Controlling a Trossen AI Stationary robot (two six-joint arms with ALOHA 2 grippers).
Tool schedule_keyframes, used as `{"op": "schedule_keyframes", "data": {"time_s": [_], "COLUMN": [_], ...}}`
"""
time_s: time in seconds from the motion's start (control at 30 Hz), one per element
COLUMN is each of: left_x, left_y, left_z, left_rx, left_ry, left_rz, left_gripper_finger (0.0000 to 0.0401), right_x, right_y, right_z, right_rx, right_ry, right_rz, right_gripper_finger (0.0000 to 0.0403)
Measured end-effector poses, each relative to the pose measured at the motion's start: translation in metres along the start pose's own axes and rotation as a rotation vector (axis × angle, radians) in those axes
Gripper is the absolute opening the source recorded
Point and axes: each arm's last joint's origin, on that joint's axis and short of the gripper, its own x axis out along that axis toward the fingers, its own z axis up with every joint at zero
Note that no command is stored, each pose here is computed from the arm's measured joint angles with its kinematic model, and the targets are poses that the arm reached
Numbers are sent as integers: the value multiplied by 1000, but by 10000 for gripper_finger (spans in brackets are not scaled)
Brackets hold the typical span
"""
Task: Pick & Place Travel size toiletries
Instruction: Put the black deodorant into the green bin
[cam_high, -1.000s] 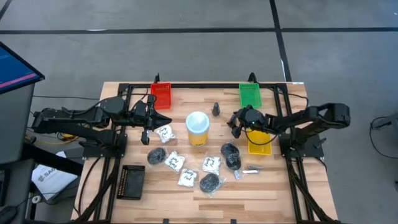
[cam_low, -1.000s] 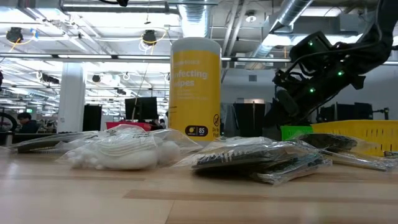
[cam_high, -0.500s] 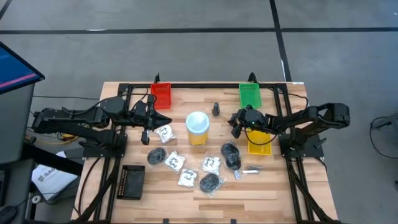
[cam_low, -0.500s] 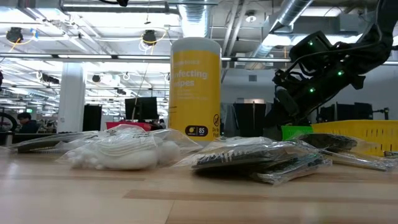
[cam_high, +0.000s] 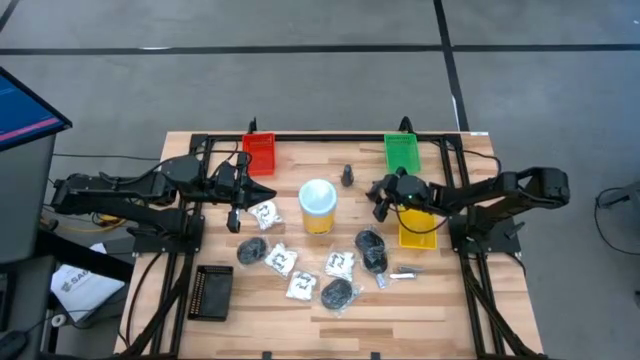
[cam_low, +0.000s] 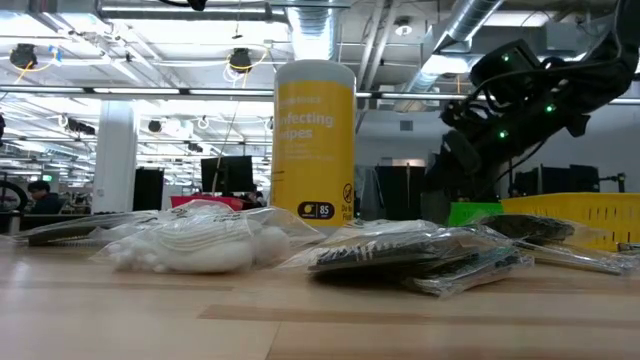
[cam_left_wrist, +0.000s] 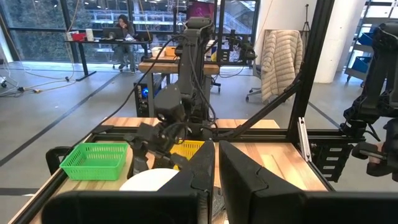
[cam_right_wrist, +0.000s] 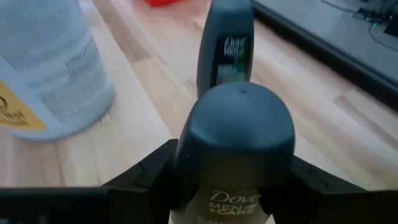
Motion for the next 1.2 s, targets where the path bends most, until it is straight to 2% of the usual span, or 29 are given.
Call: {"op": "schedule_keyframes", "data": {"time_s": [0.1, 0.37, 0.57, 0.83, 1.2], "left_x": [0, 0, 0, 0, 0], "left_y": [0, 0, 0, 0, 0], "left_z": [0, 0, 0, 0, 0], "left_rx": [0, 0, 0, 0, 0], "left_ry": [0, 0, 1, 0, 0], "left_rz": [0, 0, 0, 0, 0], "left_gripper_finger": [16, 16, 16, 16, 16], "right_x": [-6, -24, -36, -40, -39], "right_y": [-1, -11, -27, -59, -95], "right_z": [6, 35, 56, 58, 54], "right_rx": [7, 6, 33, 106, 193], "right_ry": [-27, 41, -10, 14, 29], "right_rz": [4, -40, -98, -233, -361], "right_gripper_finger": [184, 184, 184, 184, 184]}}
